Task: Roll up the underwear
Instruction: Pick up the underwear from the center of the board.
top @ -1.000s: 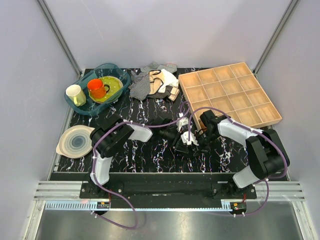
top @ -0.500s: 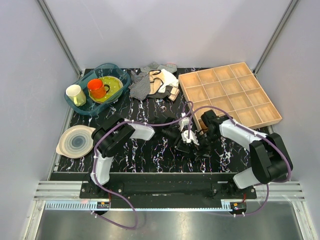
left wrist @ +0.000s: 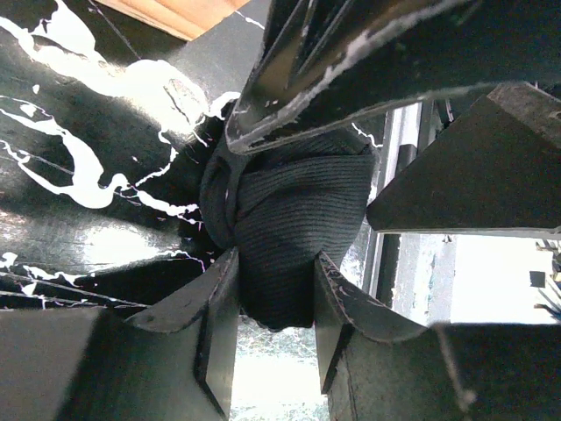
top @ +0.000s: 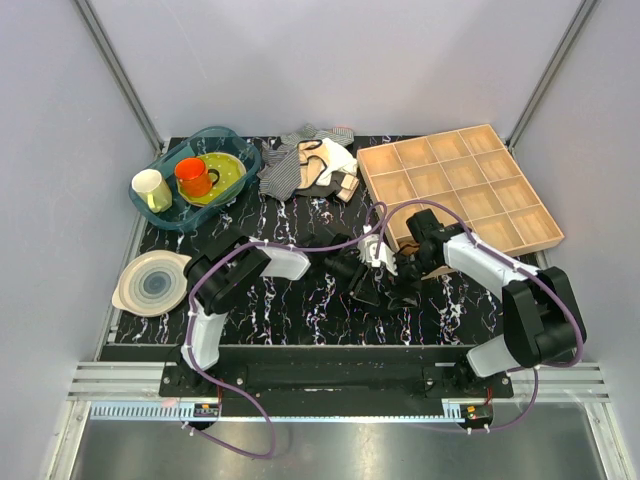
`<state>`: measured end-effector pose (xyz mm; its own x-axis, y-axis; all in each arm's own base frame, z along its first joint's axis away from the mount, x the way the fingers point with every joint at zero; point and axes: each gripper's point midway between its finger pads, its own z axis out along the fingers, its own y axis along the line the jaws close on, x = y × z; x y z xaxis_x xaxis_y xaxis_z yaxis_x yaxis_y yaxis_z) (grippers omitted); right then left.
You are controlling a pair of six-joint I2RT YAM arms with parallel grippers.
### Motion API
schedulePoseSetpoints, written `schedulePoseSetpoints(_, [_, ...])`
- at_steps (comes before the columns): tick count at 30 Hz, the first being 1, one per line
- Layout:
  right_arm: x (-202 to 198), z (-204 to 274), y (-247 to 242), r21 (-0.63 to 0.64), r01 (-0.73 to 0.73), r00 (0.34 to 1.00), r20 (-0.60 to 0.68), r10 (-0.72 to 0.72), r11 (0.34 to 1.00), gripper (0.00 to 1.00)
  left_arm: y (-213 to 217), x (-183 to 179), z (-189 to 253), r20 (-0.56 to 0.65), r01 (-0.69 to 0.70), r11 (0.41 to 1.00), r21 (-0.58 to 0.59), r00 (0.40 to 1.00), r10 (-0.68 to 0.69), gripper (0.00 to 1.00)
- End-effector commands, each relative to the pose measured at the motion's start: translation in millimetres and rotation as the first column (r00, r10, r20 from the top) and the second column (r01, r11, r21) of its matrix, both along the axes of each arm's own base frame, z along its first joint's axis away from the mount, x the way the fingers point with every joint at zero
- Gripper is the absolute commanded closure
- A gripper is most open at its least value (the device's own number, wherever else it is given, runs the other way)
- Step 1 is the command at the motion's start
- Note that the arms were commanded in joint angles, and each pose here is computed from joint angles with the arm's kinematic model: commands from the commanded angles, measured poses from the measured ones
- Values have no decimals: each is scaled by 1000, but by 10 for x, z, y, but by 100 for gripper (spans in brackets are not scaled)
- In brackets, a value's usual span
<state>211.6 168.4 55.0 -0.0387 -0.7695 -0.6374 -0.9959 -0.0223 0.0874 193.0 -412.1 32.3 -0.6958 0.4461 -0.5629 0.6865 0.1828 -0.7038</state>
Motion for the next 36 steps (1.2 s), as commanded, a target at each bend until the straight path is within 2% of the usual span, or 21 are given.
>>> schedulePoseSetpoints(1, [156, -135, -23, -39, 53, 999, 7, -53, 998, 15, 272, -87, -689, 2, -47, 972, 231, 999, 48, 69])
schedulePoseSetpoints(9, [213, -414, -84, -116, 54, 998, -27, -58, 992, 19, 251, -92, -676, -7, -48, 974, 220, 999, 51, 68])
schedulePoseSetpoints(13, [204, -484, -79, -155, 49, 996, -66, -60, 987, 33, 239, -85, -666, -6, -48, 976, 215, 999, 51, 69])
schedulePoseSetpoints(14, [201, -491, -65, -162, 34, 997, -65, -45, 986, 41, 236, -83, -653, -6, -50, 976, 213, 999, 52, 68])
schedulePoseSetpoints(16, [127, -552, -51, -190, 1, 997, -76, -16, 982, 49, 231, -74, -644, -2, -54, 976, 209, 998, 56, 68])
schedulePoseSetpoints(17, [83, -587, -69, -206, -15, 997, -78, -1, 979, 56, 223, -63, -623, -2, -60, 977, 204, 998, 62, 68])
schedulePoseSetpoints(19, [18, -615, -63, -219, -40, 996, -82, 23, 975, 64, 215, -37, -599, 7, -73, 978, 196, 997, 73, 64])
schedulePoseSetpoints(20, [-4, -621, -63, -220, -49, 996, -88, 30, 974, 73, 225, -33, -598, 9, -84, 976, 198, 996, 84, 63])
schedulePoseSetpoints(21, [-17, -608, -57, -216, -55, 995, -89, 36, 975, 77, 233, 13, -583, 19, -101, 976, 191, 995, 100, 61])
schedulePoseSetpoints(24, [-53, -578, -66, -208, -60, 995, -87, 42, 976, 90, 323, 142, -501, 51, -170, 969, 180, 985, 163, 50])
schedulePoseSetpoints(25, [-63, -575, -69, -204, -64, 995, -82, 48, 977, 91, 339, 229, -386, 82, -207, 965, 162, 977, 196, 38])
schedulePoseSetpoints(26, [-74, -549, -59, -194, -67, 996, -73, 53, 979, 93, 431, 277, -378, 93, -239, 957, 165, 970, 226, 1])
schedulePoseSetpoints(30, [-115, -453, -28, -159, -62, 996, -76, 50, 985, 98, 625, 495, 1, 174, -321, 940, 113, 938, 299, 1])
schedulePoseSetpoints(36, [-37, -195, 75, -79, -7, 996, -84, 0, 997, 99, 974, 630, 317, 247, -391, 917, 79, 899, 362, 1])
